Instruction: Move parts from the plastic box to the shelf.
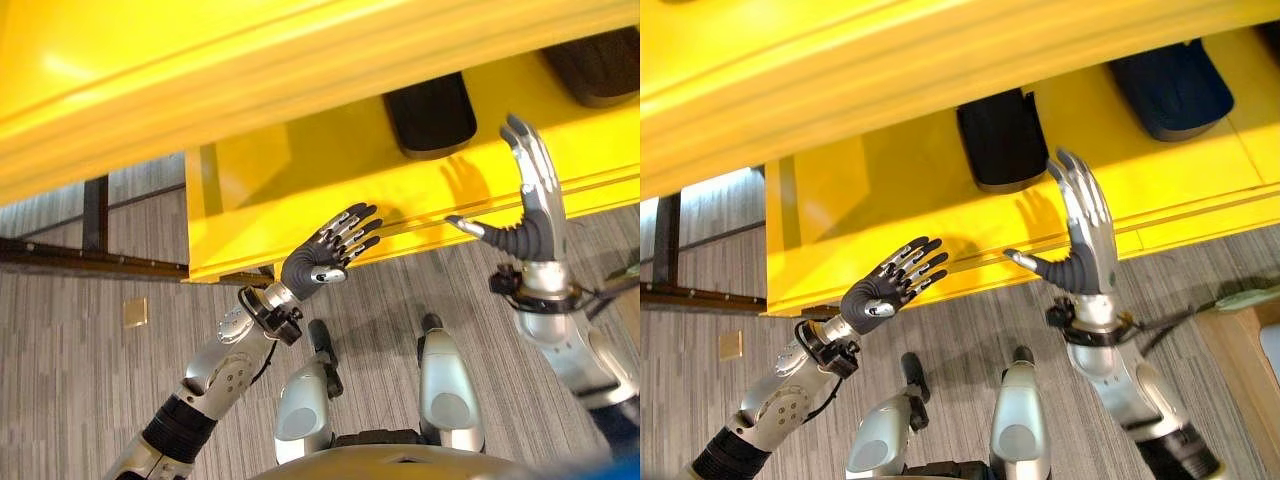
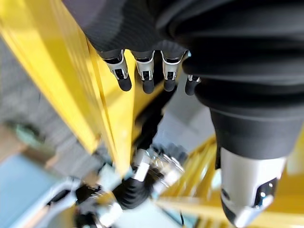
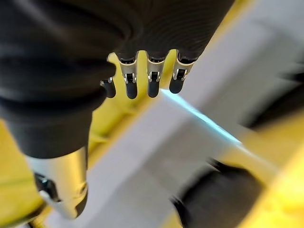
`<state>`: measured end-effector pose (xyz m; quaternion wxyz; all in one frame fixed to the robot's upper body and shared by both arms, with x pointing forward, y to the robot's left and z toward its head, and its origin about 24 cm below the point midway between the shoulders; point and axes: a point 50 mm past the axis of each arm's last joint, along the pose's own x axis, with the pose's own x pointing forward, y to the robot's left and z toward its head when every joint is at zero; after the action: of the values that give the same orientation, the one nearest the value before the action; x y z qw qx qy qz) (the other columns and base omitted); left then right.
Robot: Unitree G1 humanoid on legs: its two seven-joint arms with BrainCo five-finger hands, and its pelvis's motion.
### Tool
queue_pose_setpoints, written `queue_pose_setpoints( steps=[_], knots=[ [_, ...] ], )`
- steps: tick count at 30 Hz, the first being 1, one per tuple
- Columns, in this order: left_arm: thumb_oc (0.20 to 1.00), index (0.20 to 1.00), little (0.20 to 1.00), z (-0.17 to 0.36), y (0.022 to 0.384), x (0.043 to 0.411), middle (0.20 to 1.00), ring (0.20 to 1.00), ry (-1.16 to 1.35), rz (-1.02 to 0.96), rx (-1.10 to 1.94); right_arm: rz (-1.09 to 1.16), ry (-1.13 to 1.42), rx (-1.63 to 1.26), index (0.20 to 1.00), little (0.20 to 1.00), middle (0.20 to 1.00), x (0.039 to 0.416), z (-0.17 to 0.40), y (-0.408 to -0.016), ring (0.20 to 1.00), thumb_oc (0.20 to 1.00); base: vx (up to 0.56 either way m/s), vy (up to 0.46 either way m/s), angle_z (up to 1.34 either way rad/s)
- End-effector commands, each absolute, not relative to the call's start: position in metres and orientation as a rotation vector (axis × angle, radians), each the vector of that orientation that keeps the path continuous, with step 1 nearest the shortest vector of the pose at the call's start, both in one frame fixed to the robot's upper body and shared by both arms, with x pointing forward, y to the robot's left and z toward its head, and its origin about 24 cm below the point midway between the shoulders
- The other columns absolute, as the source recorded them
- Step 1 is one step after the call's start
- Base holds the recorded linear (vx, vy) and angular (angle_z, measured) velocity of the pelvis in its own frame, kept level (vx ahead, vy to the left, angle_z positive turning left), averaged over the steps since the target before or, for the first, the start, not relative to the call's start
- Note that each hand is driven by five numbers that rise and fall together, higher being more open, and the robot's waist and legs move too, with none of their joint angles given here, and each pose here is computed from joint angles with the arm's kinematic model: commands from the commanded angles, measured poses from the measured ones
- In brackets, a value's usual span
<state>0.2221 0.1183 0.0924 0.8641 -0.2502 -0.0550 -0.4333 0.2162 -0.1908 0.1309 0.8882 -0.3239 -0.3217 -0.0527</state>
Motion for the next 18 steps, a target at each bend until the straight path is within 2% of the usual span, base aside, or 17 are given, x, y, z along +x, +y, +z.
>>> queue_pose_setpoints(
  steps=[1,5,8,13,14,18],
  knots=[
    [1.0,1.0,1.0,0.096,0.119,0.206,1.0,1.0,-0.164,-1.093,-0.49,0.063,-0.675,-0.488,1.0,1.0,1.0,0.217,0.143,-0.188,1.0,1.0,0.12,0.193,-0.36],
    [1.0,1.0,1.0,0.076,0.117,0.197,1.0,1.0,-0.054,-1.204,-0.279,0.009,-0.422,-0.326,1.0,1.0,1.0,0.223,0.119,-0.21,1.0,1.0,0.13,0.276,-0.26],
    [1.0,1.0,1.0,0.072,0.114,0.195,1.0,1.0,-0.024,-1.266,-0.263,-0.038,-0.367,-0.259,1.0,1.0,1.0,0.226,0.112,-0.215,1.0,1.0,0.11,0.206,-0.17],
    [1.0,1.0,1.0,0.073,0.103,0.202,1.0,1.0,0.013,-1.364,-0.224,-0.12,-0.274,-0.319,1.0,1.0,1.0,0.231,0.097,-0.219,1.0,1.0,-0.02,0.269,-0.26],
    [1.0,1.0,1.0,0.075,0.101,0.203,1.0,1.0,0.004,-1.388,-0.247,-0.203,-0.298,-0.426,1.0,1.0,1.0,0.229,0.095,-0.224,1.0,1.0,-0.04,0.182,-0.35],
    [1.0,1.0,1.0,0.059,0.096,0.208,1.0,1.0,0.043,-1.23,-0.274,-0.127,-0.293,-0.436,1.0,1.0,1.0,0.239,0.097,-0.211,1.0,1.0,-0.03,0.092,-0.84]
  ],
)
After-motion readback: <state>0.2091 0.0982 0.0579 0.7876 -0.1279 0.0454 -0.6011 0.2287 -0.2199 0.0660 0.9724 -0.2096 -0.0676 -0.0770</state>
